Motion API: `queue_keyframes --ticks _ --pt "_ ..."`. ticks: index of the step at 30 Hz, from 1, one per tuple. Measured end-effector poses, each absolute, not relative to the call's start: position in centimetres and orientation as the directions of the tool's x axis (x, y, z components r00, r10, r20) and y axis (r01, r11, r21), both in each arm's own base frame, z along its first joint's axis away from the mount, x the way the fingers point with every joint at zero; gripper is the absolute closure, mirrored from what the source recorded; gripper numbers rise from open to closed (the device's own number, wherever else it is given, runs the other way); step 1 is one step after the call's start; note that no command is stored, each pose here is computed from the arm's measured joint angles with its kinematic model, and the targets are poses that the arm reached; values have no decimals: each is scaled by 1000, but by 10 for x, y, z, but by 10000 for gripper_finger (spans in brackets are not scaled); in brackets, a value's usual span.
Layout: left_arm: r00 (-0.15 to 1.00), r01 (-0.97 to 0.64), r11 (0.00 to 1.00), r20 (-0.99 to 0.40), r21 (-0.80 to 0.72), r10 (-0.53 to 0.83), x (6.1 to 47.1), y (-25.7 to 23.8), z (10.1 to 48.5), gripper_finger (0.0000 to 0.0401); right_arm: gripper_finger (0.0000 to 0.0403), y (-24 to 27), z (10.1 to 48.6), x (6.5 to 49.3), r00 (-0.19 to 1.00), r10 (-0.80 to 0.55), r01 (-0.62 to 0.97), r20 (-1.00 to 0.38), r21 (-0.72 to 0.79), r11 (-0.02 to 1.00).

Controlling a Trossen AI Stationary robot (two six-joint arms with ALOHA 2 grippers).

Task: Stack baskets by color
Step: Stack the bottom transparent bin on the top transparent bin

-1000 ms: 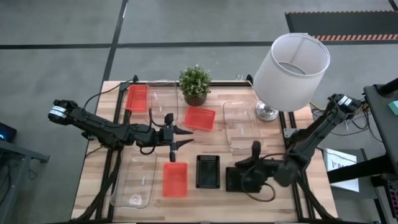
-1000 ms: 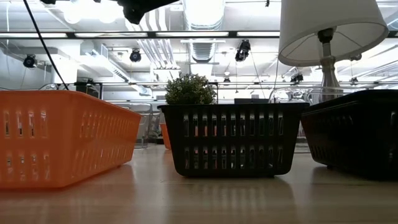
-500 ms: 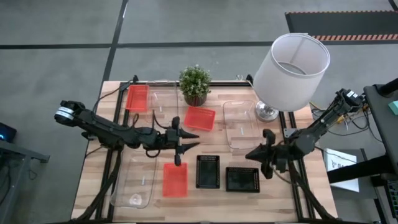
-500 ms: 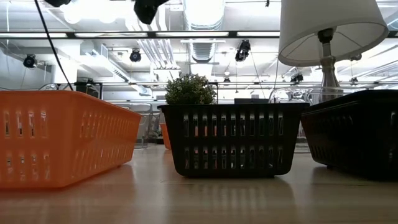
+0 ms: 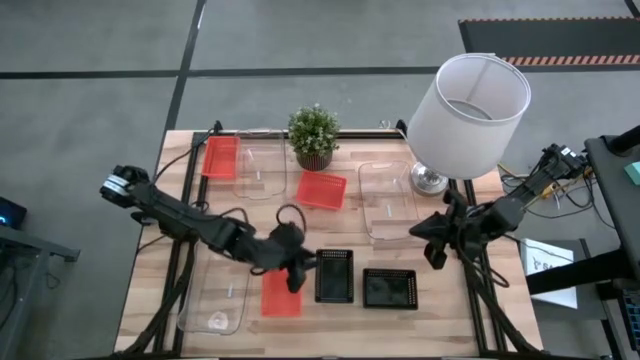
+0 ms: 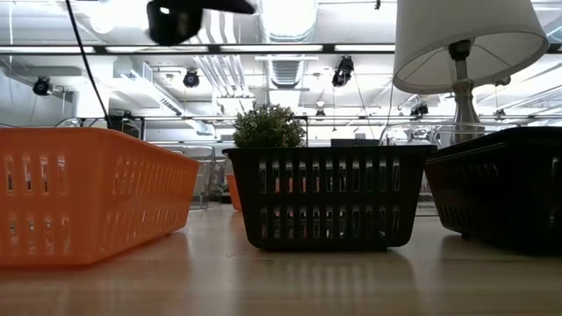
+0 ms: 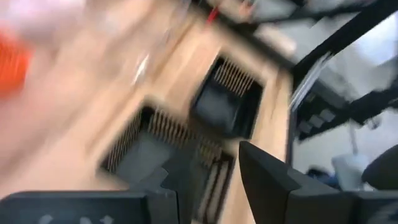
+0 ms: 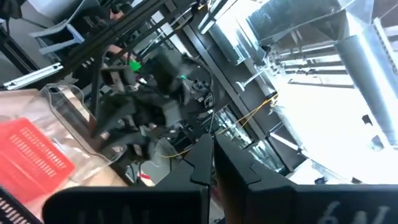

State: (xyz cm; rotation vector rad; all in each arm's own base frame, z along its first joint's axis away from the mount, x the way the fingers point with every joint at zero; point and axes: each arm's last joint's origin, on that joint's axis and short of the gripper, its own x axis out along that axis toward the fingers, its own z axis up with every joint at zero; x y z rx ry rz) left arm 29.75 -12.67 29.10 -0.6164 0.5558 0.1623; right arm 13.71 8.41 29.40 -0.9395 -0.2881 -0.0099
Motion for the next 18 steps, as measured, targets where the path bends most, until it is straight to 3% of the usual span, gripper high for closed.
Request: queue_keyframes --ticks 4,10,18 --pt "709 -407 736 -696 -540 -119 303 -147 307 299 394 83 294 136 961 116 141 250 -806 575" --pt "567 -578 601 -801 -552 -190 304 -166 335 299 394 83 294 136 962 116 149 248 -828 541" --pt "239 -907 297 -945 -299 -222 268 -179 325 299 394 82 294 136 962 110 158 248 -841 517"
